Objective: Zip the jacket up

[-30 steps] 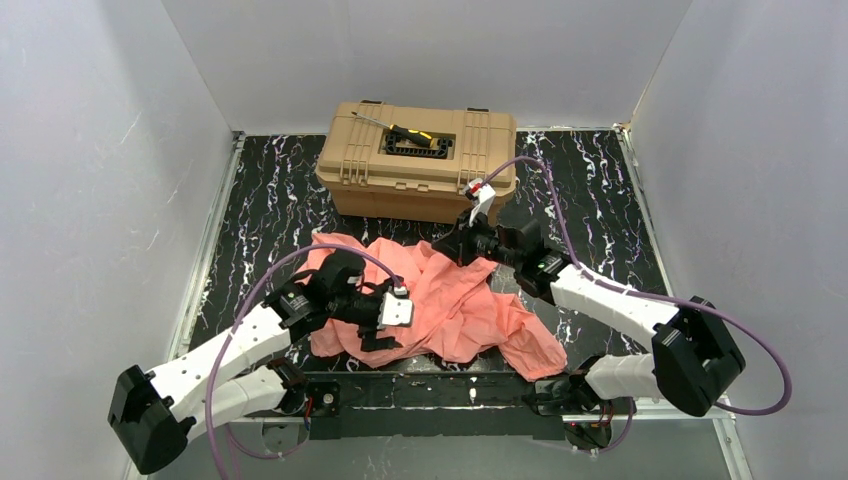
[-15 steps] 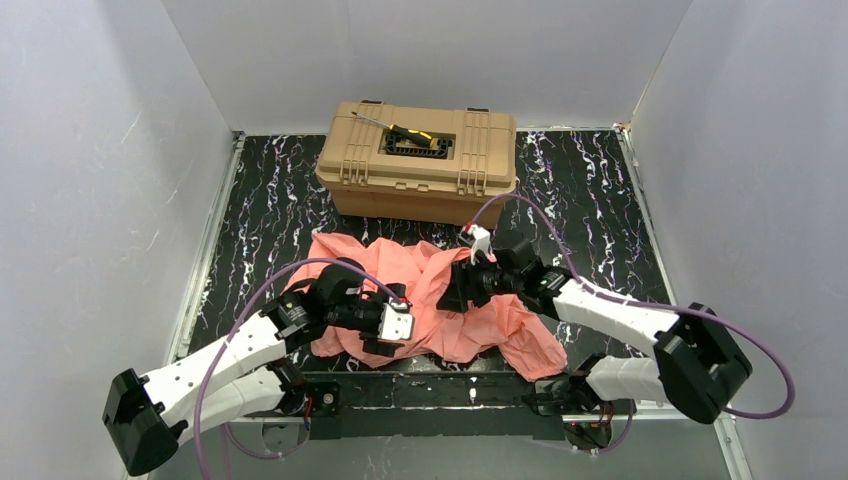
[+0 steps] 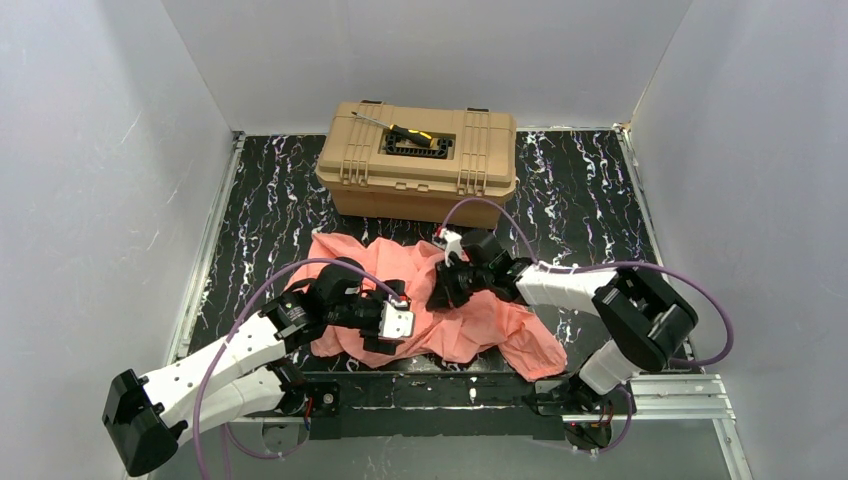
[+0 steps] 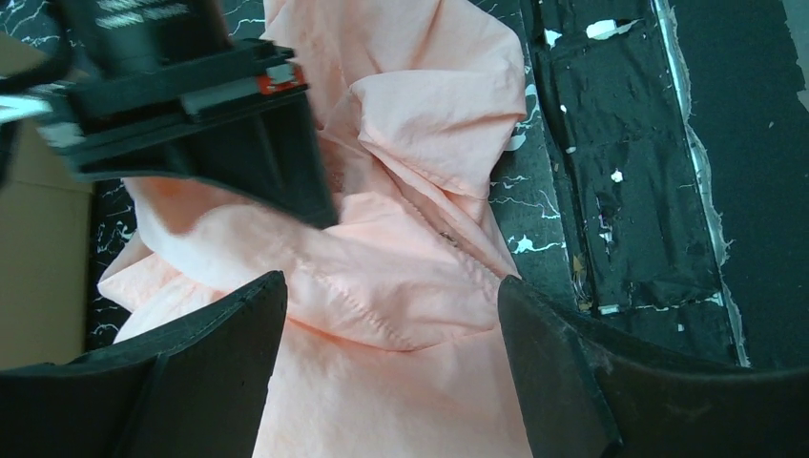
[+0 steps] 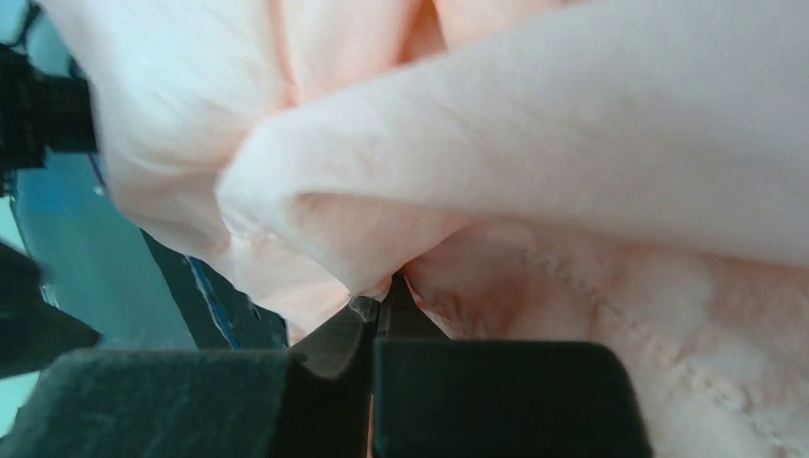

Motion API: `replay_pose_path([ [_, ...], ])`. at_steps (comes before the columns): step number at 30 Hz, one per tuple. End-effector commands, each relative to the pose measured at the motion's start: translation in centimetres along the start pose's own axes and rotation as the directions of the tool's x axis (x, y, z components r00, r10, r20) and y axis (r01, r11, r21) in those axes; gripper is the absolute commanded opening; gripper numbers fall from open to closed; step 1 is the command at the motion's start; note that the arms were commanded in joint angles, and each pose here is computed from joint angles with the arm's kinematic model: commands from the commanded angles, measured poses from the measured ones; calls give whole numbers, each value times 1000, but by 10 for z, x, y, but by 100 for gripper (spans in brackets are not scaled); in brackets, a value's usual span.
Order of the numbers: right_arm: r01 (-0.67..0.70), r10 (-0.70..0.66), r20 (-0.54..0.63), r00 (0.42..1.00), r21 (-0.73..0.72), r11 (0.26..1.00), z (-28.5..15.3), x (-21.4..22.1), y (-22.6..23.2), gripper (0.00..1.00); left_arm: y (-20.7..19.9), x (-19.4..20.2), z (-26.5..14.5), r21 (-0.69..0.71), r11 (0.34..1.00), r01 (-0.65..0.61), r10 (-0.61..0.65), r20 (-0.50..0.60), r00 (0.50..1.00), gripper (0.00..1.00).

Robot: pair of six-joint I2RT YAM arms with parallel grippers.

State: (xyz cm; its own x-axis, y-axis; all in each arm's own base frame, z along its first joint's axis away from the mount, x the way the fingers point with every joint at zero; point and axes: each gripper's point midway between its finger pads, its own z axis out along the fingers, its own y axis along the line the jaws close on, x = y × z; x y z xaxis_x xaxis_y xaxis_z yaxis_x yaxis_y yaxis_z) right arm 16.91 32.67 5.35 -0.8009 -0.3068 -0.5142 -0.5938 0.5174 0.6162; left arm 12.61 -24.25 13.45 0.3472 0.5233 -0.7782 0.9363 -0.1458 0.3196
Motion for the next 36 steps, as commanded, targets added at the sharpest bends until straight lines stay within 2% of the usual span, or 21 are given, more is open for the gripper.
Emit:
replay_pose_path([
  [1,131,-113,238,965,-61,990,-28,-85,45,1,0,-4,-2,-8,999,47,-47,3,999,80],
  [9,146,-98,354,930,-113,983,-68,-124,86,1,14,-10,-3,-93,957,276,-276,10,961,81],
  [12,142,-89,367,926,-119,983,-76,-126,92,1,35,3,-3,-229,911,343,-356,-16,934,81],
  [16,142,-87,388,917,-114,983,-89,-130,99,1,58,8,-2,-352,837,418,-442,12,897,81],
  [23,130,-77,403,912,-107,986,-102,-130,105,1,53,15,27,-298,748,594,-626,-17,780,79],
  [27,117,-70,411,909,-89,989,-107,-128,103,1,50,21,37,-286,722,630,-661,-18,750,72],
  [30,103,-64,407,911,-74,992,-107,-129,101,1,51,29,43,-301,709,638,-674,-25,738,57],
  [33,80,-50,403,914,-57,995,-106,-128,93,1,58,31,45,-322,715,620,-663,-34,748,26],
  [34,70,-44,404,914,-49,996,-106,-129,89,1,58,25,44,-300,726,619,-655,-26,755,8],
  [35,59,-39,407,913,-37,998,-108,-130,83,1,57,17,41,-266,738,620,-646,-11,764,0],
  [36,53,-37,412,911,-28,998,-110,-133,78,1,54,5,37,-209,754,622,-635,11,773,0],
])
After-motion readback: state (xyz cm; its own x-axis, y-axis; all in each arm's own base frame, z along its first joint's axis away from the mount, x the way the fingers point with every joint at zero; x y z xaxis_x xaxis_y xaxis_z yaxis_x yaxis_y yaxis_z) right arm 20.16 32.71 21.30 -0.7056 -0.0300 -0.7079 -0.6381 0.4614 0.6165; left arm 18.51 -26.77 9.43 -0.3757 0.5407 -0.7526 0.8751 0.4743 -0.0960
